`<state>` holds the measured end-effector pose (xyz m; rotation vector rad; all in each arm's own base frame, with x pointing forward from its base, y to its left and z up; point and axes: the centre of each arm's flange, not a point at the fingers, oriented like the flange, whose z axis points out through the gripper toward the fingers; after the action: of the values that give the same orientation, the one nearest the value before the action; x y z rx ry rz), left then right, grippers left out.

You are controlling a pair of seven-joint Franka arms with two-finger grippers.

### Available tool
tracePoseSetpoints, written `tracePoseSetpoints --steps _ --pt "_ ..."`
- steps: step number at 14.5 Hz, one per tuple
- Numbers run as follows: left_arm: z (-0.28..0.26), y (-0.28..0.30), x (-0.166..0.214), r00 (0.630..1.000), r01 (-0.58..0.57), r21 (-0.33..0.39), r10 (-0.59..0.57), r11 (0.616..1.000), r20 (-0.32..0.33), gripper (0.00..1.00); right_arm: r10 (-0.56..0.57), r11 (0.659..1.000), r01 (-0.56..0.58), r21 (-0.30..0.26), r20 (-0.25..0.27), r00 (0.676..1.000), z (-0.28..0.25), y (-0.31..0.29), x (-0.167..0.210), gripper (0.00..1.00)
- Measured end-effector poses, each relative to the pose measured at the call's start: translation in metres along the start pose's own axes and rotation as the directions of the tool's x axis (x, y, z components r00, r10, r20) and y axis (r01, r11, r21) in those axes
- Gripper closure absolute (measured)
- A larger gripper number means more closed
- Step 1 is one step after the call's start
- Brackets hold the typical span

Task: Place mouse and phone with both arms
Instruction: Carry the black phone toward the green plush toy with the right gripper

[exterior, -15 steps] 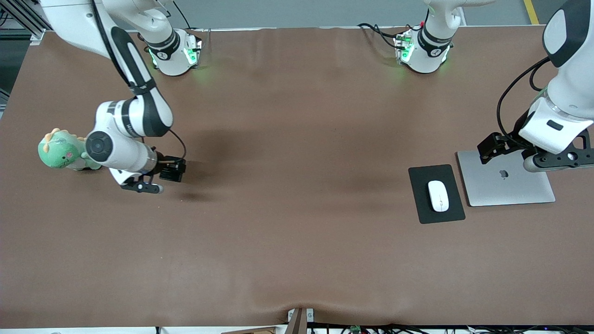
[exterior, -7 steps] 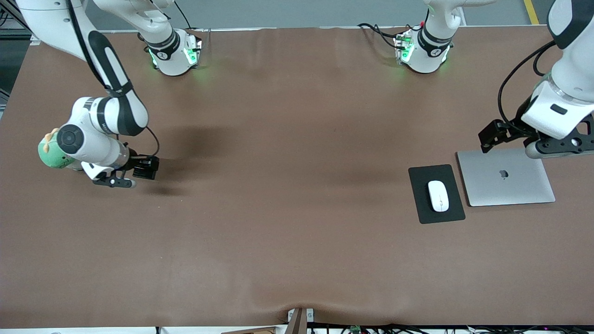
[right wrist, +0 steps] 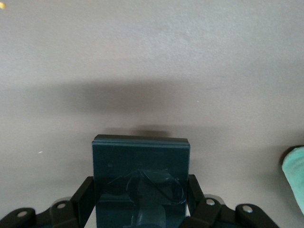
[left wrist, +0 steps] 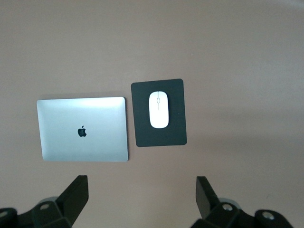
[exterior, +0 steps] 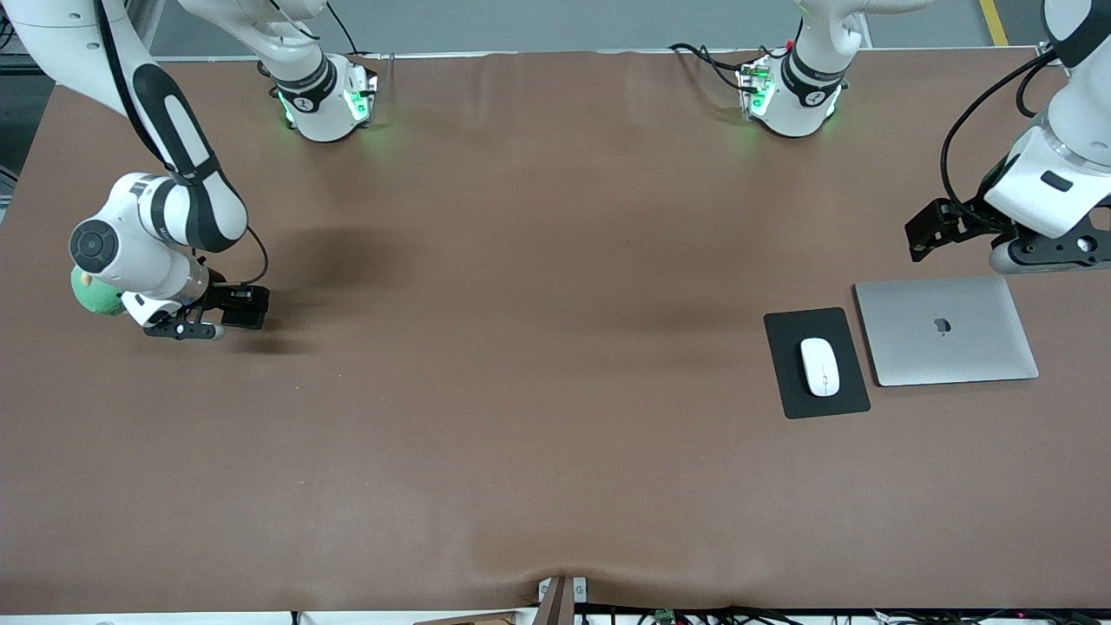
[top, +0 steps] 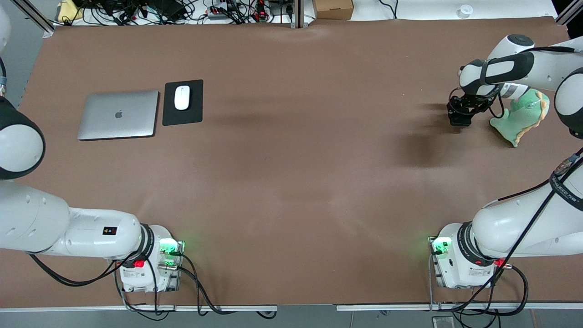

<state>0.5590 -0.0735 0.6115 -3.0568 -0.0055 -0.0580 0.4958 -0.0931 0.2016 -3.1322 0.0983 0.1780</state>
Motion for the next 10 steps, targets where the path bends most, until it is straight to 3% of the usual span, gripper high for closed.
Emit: tracePoseSetpoints --steps 4,9,10 --pt "-0.007 -0.021 -0.004 0.999 0.035 -0.041 -0.034 0.999 0.010 0.00 0.003 1.000 -0.003 -0.005 0.003 1.000 0.019 0.001 -0.007 0.20" --pt "-0.030 -0.020 -0.016 0.999 0.028 -0.048 -0.030 0.998 -0.028 0.00 0.008 1.000 -0.008 -0.006 0.016 1.000 0.029 0.004 -0.009 0.20" --pt "-0.032 -0.017 -0.017 0.999 0.022 -0.048 -0.024 0.999 -0.032 0.00 0.008 1.000 -0.008 -0.006 0.016 1.000 0.029 0.004 -0.009 0.16"
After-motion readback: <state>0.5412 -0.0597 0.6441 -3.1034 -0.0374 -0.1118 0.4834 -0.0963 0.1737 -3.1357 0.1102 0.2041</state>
